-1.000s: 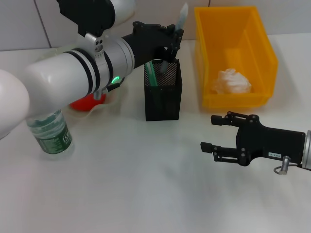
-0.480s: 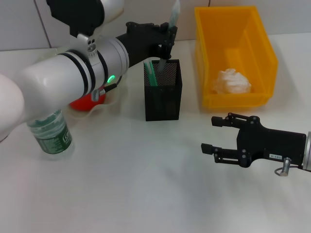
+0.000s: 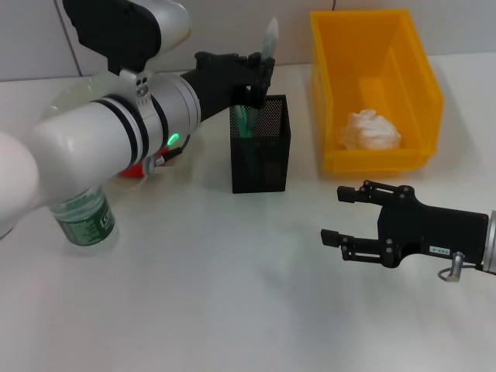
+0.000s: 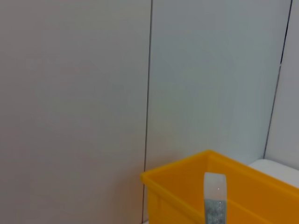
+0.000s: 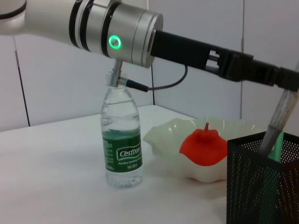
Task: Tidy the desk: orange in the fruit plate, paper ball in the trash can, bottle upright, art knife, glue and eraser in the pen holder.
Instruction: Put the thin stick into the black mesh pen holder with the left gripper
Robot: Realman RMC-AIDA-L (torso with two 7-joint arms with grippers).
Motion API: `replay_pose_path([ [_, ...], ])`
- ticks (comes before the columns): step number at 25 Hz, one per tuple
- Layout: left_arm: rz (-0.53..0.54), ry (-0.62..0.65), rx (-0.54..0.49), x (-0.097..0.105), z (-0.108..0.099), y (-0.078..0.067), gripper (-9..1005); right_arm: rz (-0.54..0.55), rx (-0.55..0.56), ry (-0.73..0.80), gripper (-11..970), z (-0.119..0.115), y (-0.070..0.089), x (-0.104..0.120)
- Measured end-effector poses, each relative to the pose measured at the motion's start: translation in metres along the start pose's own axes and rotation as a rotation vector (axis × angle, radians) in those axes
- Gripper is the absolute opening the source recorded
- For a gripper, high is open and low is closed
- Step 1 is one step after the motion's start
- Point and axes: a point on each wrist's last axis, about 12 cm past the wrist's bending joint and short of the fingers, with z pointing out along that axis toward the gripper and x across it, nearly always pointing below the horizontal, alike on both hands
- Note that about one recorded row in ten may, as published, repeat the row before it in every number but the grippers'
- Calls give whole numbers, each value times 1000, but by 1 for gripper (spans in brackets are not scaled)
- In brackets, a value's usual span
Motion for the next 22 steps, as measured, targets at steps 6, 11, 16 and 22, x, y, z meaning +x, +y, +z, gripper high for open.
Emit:
replay_pose_path([
  [6, -17, 9, 0, 4, 1, 1, 188, 0, 0, 0, 765, 0, 0, 0],
  [11, -13, 20, 1, 6, 2, 0, 202, 0, 0, 0, 765, 0, 0, 0],
  [16, -10, 29, -4, 10, 3, 0, 216, 0, 0, 0, 765, 0, 0, 0],
  [22, -13, 49, -1, 12, 7, 1, 233, -2, -1, -1, 766, 1, 0, -1],
])
